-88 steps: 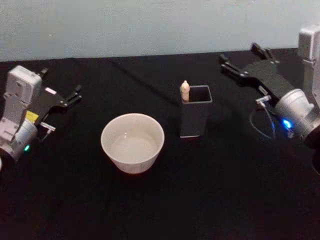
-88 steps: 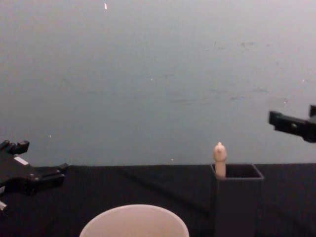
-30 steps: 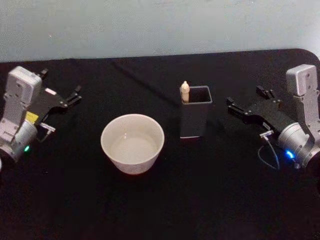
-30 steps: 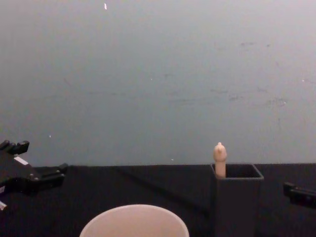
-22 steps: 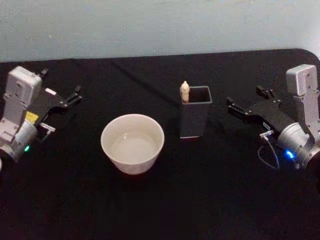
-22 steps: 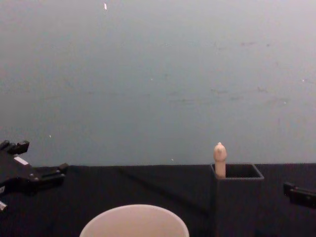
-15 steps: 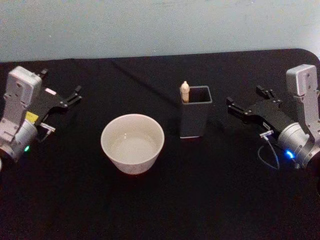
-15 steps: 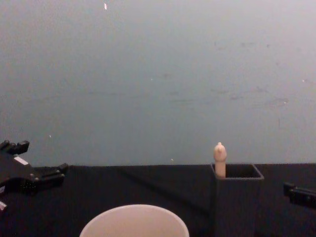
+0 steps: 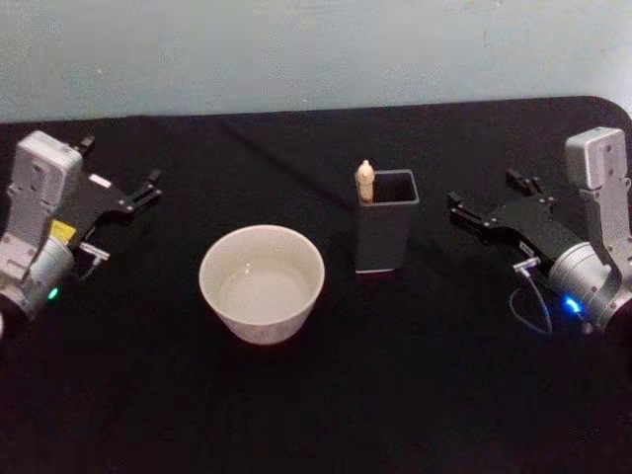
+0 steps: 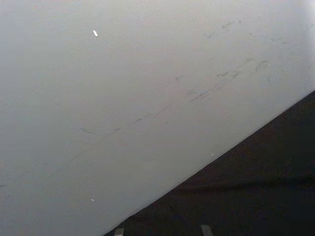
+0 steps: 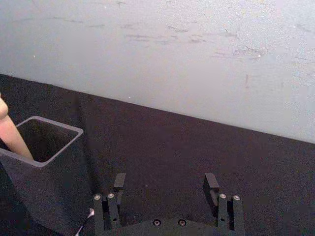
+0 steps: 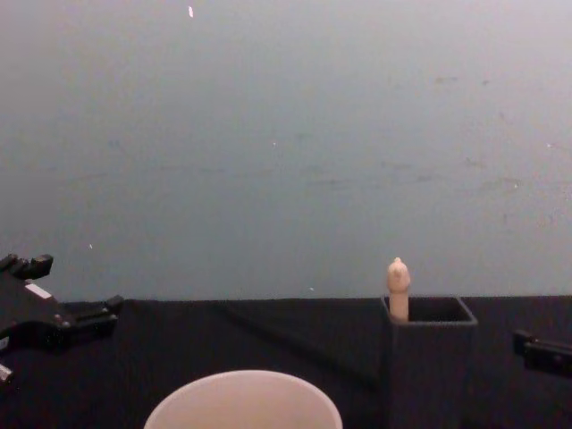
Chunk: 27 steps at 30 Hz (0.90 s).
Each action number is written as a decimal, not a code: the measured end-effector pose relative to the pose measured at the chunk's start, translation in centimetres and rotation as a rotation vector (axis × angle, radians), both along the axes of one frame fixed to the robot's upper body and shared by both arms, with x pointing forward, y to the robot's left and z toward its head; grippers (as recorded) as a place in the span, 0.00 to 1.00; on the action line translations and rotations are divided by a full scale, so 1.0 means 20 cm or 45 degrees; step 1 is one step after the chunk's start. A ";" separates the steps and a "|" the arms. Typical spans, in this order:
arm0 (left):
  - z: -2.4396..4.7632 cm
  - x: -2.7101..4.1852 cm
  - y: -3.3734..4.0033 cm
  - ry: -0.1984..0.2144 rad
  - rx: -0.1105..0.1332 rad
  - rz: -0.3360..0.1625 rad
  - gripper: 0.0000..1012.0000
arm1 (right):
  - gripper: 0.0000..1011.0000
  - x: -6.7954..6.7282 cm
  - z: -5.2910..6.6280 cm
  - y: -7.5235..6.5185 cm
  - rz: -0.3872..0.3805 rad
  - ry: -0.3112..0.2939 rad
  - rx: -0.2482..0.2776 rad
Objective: Pick up the stirring spoon with one hand, stir inside the cup, then place it back in its original position.
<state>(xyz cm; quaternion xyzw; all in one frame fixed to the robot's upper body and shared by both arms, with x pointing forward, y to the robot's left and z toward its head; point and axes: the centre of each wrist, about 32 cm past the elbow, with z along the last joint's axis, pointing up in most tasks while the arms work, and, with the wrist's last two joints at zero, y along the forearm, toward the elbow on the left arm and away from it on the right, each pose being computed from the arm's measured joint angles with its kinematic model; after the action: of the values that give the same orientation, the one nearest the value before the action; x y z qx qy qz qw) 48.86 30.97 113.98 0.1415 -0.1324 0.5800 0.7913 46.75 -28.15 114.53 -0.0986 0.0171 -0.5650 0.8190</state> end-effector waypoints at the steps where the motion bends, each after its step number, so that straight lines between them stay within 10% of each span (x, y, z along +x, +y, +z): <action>1: 0.000 0.000 0.000 0.000 0.000 0.000 0.99 | 0.99 0.00 0.00 0.00 0.000 0.000 0.000; 27: 0.000 0.000 0.000 0.000 0.000 0.000 0.99 | 0.99 0.00 0.00 0.00 0.000 0.000 0.000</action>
<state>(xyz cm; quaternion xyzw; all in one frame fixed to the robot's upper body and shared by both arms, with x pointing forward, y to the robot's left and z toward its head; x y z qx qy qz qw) 48.86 30.97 113.98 0.1415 -0.1325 0.5799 0.7913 46.75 -28.14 114.53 -0.0985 0.0172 -0.5650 0.8190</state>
